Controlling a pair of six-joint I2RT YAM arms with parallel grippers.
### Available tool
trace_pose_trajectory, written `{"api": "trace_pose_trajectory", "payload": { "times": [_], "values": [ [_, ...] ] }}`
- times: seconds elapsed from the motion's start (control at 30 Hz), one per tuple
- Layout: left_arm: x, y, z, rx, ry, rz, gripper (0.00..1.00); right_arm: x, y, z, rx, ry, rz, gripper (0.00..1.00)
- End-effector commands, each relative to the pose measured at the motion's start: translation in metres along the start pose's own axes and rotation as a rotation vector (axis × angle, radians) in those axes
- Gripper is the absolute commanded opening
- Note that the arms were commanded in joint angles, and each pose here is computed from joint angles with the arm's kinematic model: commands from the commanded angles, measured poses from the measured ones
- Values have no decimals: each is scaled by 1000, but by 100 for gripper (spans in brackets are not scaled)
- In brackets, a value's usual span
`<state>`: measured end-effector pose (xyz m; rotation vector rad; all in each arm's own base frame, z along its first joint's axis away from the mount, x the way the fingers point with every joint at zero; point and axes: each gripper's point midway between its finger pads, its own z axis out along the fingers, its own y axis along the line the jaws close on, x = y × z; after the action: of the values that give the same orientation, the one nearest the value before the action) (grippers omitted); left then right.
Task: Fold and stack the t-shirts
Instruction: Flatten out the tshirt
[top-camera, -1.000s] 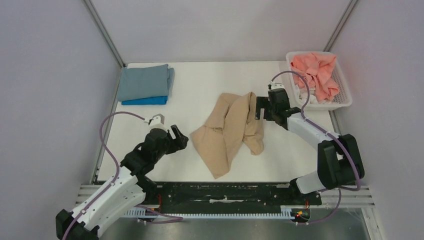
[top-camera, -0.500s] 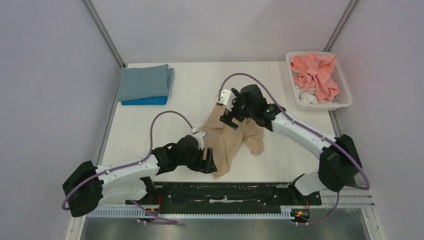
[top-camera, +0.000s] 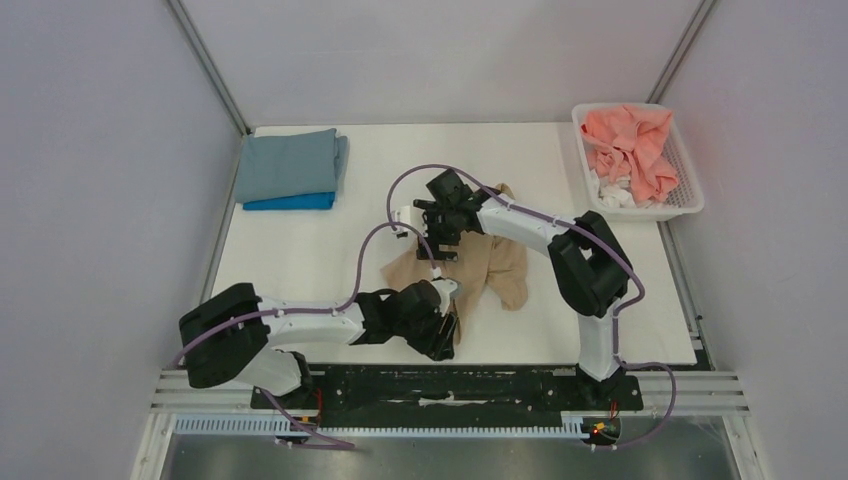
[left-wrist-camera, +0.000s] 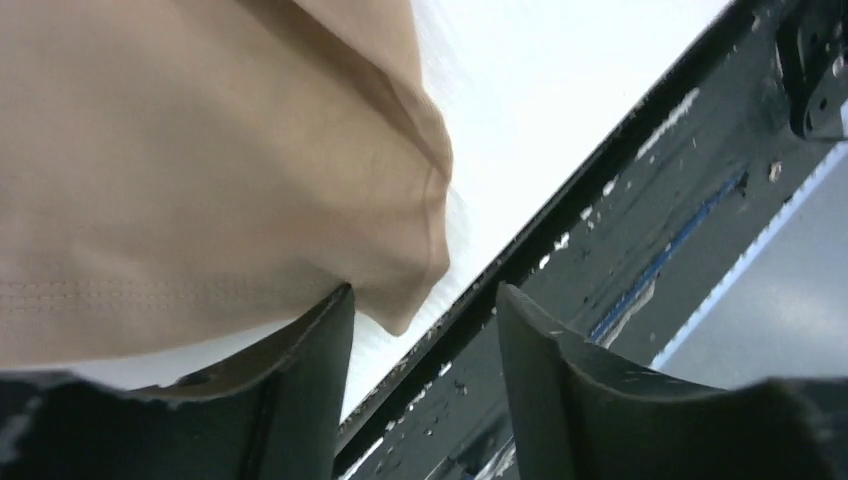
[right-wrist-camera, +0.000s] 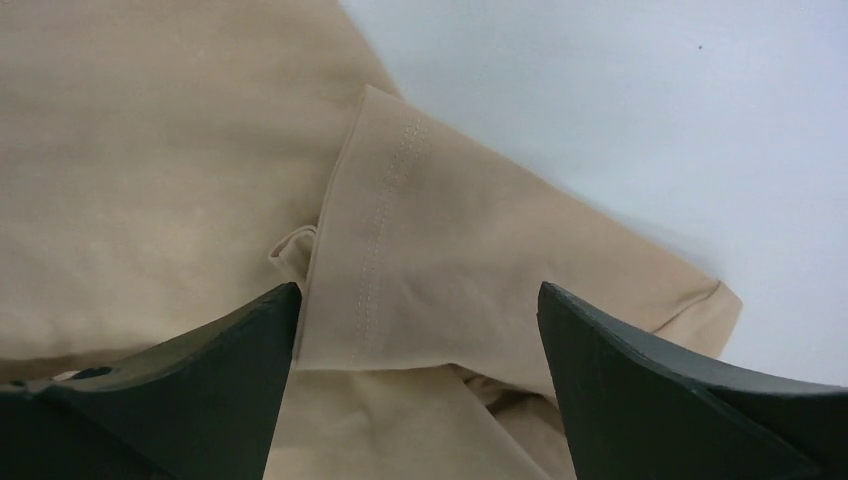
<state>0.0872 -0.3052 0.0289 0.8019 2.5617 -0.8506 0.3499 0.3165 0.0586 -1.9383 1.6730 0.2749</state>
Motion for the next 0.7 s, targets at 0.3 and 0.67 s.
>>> {"api": "trace_pose_trajectory", "payload": {
  "times": [0.3,0.67],
  "values": [
    [-18,79,7,-475,-94,-47,2,10,-55,-5,60,-106,180,27],
    [-41,134,-73,-840,-392,-309,2,3,-109,-78,287,-413,606,0]
  ]
}}
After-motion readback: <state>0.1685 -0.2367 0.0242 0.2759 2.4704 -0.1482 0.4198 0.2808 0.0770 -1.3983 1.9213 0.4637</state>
